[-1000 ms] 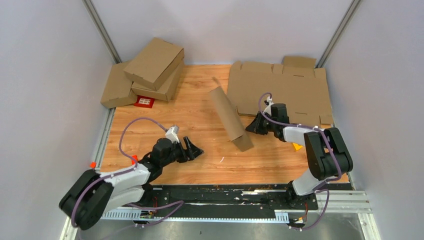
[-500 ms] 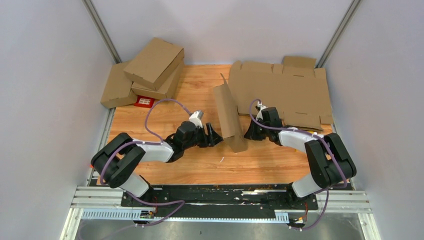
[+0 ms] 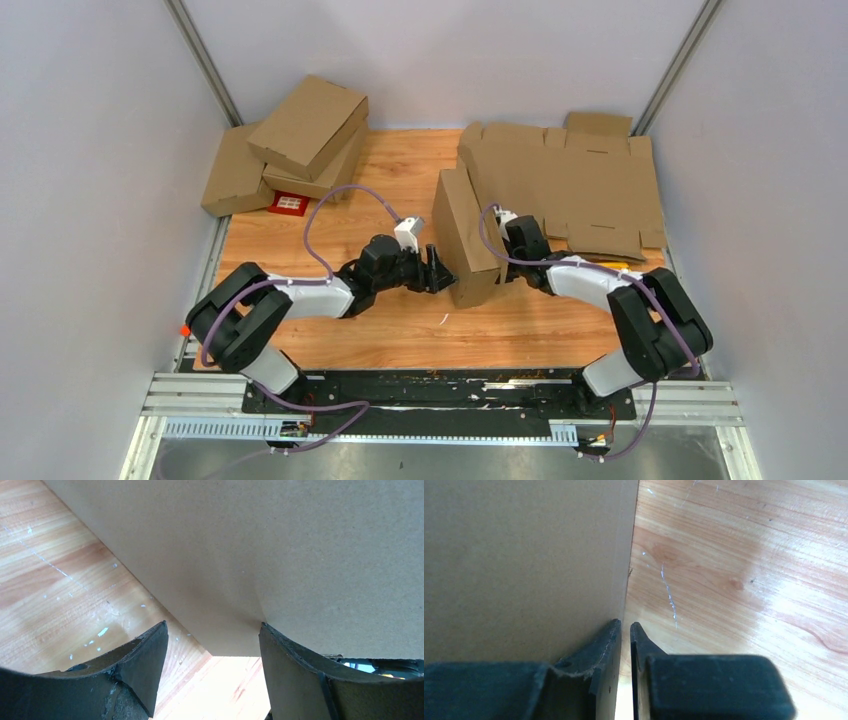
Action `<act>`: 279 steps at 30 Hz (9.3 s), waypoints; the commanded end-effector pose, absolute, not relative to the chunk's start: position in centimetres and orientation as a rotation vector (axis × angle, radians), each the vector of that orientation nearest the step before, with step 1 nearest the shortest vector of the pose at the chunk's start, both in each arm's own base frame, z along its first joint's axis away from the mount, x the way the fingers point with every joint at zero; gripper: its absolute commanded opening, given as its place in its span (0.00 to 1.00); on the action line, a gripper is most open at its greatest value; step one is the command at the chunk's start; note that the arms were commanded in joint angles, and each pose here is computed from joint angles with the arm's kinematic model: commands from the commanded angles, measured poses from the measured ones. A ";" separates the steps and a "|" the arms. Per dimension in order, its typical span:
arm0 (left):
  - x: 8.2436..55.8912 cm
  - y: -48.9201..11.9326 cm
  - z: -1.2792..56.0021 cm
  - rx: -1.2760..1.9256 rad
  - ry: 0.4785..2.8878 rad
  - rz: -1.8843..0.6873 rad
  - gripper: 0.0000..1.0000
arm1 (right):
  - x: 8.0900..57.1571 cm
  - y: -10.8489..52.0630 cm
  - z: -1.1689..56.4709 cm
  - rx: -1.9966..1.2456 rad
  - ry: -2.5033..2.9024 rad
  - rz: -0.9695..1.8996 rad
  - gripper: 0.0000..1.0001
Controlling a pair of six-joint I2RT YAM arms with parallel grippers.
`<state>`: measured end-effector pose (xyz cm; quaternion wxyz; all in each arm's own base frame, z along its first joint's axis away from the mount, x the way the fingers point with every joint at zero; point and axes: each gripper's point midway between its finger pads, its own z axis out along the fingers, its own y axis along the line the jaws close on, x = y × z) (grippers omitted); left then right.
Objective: Fold the paper box
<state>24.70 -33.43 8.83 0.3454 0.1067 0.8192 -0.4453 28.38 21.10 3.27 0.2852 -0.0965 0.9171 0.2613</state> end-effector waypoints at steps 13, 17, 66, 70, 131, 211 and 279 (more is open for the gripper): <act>20.5 -31.9 12.9 0.373 2.056 -1.133 0.82 | 27.3 22.0 8.1 -0.390 2.279 0.635 0.17; 20.3 -31.6 14.3 0.366 2.020 -1.144 0.84 | 27.3 21.6 8.2 -0.380 2.276 0.617 0.17; 25.1 -27.4 15.7 0.370 2.042 -0.982 0.79 | 21.8 24.3 20.9 -0.653 2.304 0.334 1.00; 25.1 -27.7 14.9 0.388 2.064 -0.987 0.78 | 21.2 24.4 20.5 -0.671 2.315 0.296 0.96; 33.5 -28.2 27.7 0.817 1.444 -0.992 0.92 | 13.8 19.1 21.5 -0.813 2.267 0.472 0.59; 29.5 -27.7 21.1 0.546 2.011 -0.819 0.00 | 16.1 19.2 19.7 -0.818 2.283 0.317 0.74; 27.1 -26.7 18.2 0.503 2.049 -0.738 0.00 | 14.0 10.0 22.9 -0.038 2.369 0.181 0.81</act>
